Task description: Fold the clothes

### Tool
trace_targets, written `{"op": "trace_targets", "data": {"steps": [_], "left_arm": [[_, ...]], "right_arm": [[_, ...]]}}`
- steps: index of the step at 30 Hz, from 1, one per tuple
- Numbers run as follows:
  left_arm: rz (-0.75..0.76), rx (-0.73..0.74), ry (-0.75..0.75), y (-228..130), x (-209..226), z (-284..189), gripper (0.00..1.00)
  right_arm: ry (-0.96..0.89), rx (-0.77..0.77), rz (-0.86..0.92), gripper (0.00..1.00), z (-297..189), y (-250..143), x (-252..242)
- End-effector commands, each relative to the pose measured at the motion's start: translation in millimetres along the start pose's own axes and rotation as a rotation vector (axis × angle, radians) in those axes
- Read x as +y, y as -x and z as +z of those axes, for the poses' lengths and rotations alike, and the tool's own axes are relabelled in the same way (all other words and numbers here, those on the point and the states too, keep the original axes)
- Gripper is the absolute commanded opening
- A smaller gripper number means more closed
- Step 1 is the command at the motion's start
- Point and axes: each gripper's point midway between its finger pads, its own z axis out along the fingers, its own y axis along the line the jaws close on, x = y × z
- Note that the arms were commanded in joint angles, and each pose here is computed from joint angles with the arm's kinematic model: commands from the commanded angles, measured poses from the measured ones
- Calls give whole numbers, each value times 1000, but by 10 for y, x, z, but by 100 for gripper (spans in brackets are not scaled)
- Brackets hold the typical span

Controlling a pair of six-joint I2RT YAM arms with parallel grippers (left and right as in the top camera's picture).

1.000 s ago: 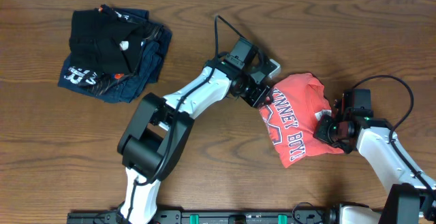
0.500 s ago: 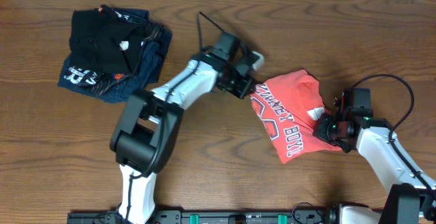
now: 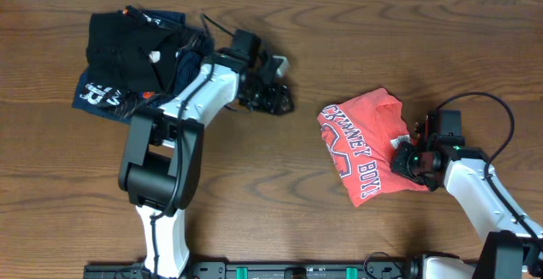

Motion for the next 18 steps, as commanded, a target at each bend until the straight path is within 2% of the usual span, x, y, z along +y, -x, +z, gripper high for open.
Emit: {"op": "trace_targets", "data": {"steps": [1, 5, 6, 9, 12, 18], "left_arm": [[-3, 46, -102, -124, -373, -15, 70], [-55, 119, -105, -315, -525, 104, 82], [-61, 125, -105, -338, -554, 137, 84], [-76, 143, -107, -413, -624, 257, 86], [-118, 176, -103, -530, -684, 373, 87], [-101, 171, -118, -620, -852, 605, 86]], "right_arm": [[203, 32, -112, 26, -161, -49, 370], [271, -34, -153, 5, -467, 69, 562], [250, -59, -139, 3, -507, 116, 539], [129, -113, -43, 1, -509, 225, 336], [77, -128, -26, 1, -438, 276, 240], [37, -56, 3, 1, -124, 223, 132]]}}
